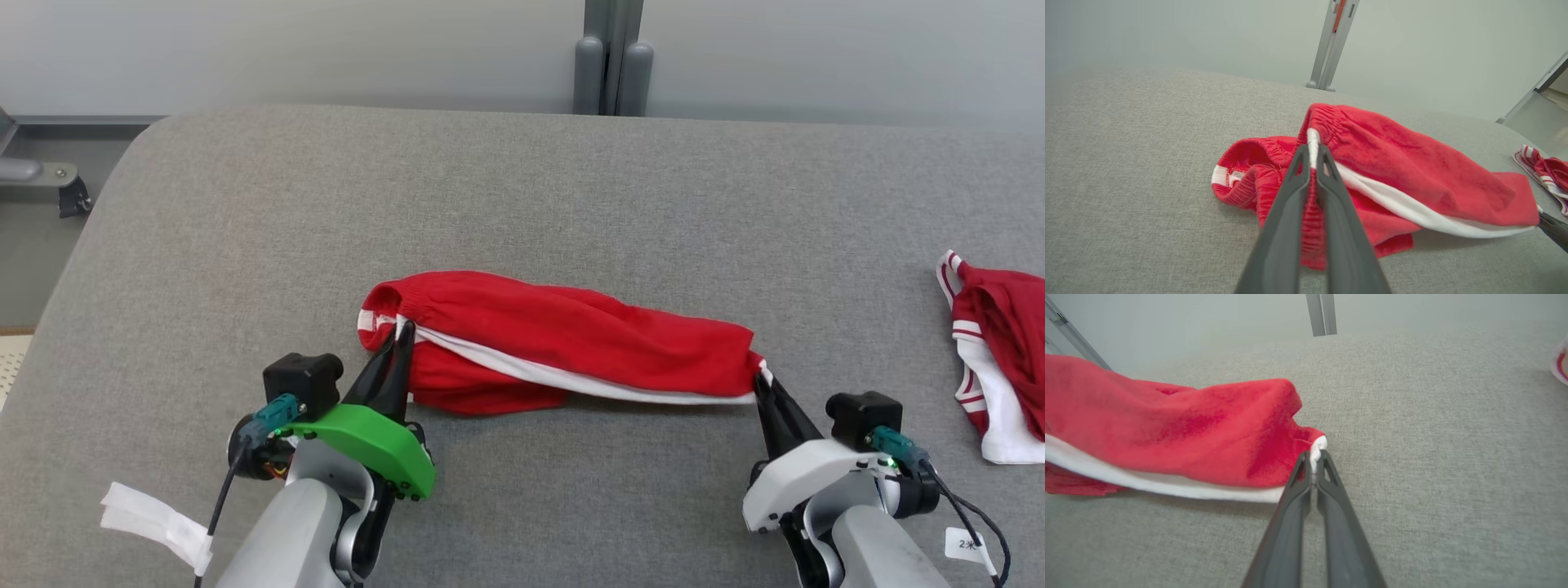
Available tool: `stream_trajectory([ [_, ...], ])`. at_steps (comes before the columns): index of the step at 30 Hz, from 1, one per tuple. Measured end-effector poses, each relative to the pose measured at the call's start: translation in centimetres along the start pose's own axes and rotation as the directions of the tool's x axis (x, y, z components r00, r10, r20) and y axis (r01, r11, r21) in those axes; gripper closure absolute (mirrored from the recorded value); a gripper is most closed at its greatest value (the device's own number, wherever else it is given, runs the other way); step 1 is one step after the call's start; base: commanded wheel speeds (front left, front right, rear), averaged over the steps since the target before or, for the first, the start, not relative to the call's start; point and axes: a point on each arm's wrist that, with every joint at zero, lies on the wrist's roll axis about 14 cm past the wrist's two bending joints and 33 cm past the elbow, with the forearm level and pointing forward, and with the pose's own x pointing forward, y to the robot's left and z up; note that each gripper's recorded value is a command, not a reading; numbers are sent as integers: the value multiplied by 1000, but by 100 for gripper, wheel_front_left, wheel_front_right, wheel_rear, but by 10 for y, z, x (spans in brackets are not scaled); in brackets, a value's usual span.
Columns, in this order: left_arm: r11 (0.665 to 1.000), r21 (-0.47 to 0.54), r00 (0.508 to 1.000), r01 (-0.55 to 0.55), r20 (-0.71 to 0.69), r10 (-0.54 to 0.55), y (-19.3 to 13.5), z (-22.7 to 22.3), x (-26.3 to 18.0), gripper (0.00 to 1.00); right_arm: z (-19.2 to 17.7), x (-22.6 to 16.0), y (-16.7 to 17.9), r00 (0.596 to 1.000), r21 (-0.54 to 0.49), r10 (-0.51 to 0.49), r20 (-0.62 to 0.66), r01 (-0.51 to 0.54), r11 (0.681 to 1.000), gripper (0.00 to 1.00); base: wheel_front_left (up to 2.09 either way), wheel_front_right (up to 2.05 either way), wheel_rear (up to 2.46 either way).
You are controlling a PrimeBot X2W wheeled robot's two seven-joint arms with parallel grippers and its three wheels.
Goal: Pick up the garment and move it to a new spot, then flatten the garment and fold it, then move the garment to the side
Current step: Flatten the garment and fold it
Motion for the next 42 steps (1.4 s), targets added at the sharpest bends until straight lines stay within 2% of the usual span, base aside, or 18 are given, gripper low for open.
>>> stream_trajectory([
  [4, 1000, 20, 999, 10, 46, -11, -1, 16, -2, 100, 43, 3, 9, 993, 117, 12, 120, -26, 993, 100, 0, 0, 0],
  [7, 1000, -4, 997, 20, 81, -19, -5, 32, -1, 100, 92, 6, 20, 973, 278, 33, 228, -98, 956, 100, 0, 0, 0],
  [9, 999, -3, 994, 34, 108, -33, -8, 45, 1, 100, 122, 4, 26, 955, 293, 63, 288, -151, 944, 100, 0, 0, 0],
  [14, 992, 68, 969, 103, 216, -115, -28, 96, 4, 100, 186, -8, 35, 904, 218, 130, 408, -235, 947, 100, 0, 0, 0],
  [17, 985, 116, 943, 129, 293, -158, -39, 130, 2, 100, 221, -16, 37, 868, 171, 137, 478, -245, 954, 100, 0, 0, 0],
  [20, 976, 151, 903, 154, 378, -202, -52, 164, -3, 100, 253, -27, 43, 826, 144, 146, 544, -264, 954, 100, 0, 0, 0],
  [22, 969, 176, 856, 174, 460, -237, -62, 192, -10, 100, 276, -37, 49, 791, 114, 160, 590, -278, 954, 100, 0, 0, 0],
  [25, 951, 235, 796, 201, 527, -298, -78, 219, -21, 100, 307, -55, 61, 728, 12, 194, 657, -268, 963, 100, 0, 0, 0],
  [29, 942, 262, 764, 210, 557, -325, -86, 234, -28, 100, 331, -77, 65, 672, -54, 201, 712, -233, 971, 100, 0, 0, 0],
  [35, 944, 261, 732, 202, 600, -323, -91, 248, -35, 100, 343, -94, 46, 658, -55, 153, 737, -166, 985, 100, 0, 0, 0],
  [40, 945, 244, 760, 216, 566, -320, -87, 240, -13, 100, 348, -78, 29, 674, -30, 113, 730, -133, 991, 100, 0, 0, 0],
  [42, 937, 253, 775, 239, 532, -341, -90, 243, 7, 100, 356, -61, 25, 681, -8, 109, 724, -150, 989, 100, 0, 0, 0],
])
